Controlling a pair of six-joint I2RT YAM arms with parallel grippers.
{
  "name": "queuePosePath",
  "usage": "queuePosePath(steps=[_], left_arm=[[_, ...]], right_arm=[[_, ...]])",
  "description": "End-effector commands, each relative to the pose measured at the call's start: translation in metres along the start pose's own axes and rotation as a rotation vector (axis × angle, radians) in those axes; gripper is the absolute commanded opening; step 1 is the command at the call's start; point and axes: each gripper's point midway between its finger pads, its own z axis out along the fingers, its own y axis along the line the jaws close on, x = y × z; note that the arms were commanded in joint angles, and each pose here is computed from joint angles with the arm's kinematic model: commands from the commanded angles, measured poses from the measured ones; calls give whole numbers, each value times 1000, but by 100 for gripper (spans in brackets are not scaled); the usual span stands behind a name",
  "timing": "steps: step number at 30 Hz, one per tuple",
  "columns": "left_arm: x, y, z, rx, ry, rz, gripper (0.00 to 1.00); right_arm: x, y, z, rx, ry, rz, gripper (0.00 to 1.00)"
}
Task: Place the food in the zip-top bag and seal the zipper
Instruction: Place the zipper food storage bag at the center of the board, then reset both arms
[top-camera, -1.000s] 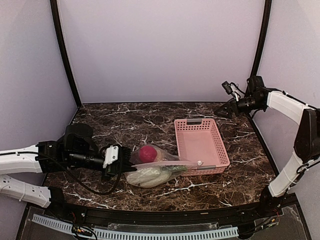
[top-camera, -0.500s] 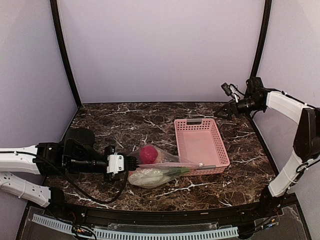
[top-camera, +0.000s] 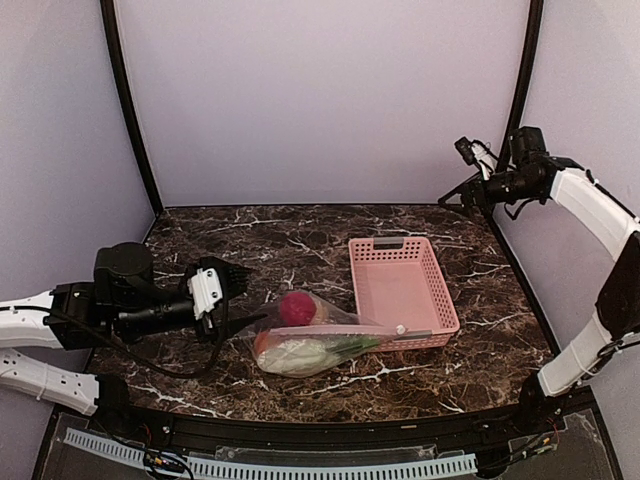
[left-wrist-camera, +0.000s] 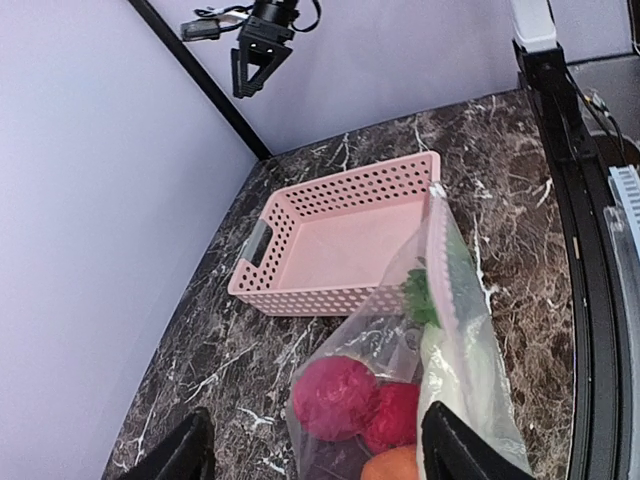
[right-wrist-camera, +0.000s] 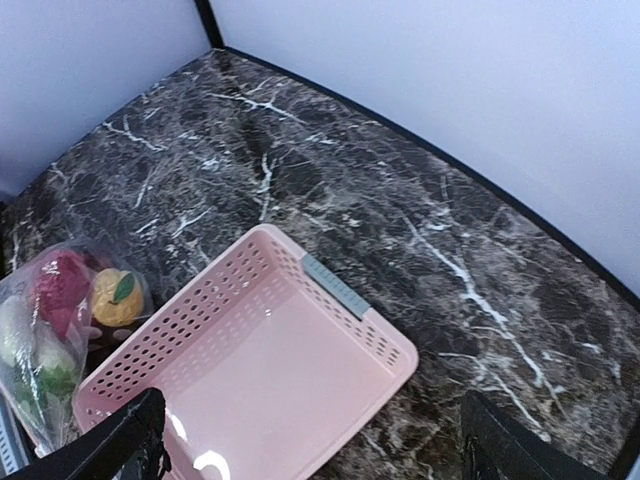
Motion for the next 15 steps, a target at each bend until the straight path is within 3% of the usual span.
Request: queuePosePath(steps=[1,7,12,15], left_arm=[[-23,39,-30,-155,-75,-96,74],[-2,112,-51,-501,-19,-238,90],[59,182,-55,-737,236,-452,96],[81,202,-46,-778,320,-518,98]], right_arm=[[-23,-27,-31,237,-32,17,99],[-42,-38,-54,358,-96,90,99],[-45,-33,-70,418,-172,97,99],[-40,-32,-77,459,-198,59,99]])
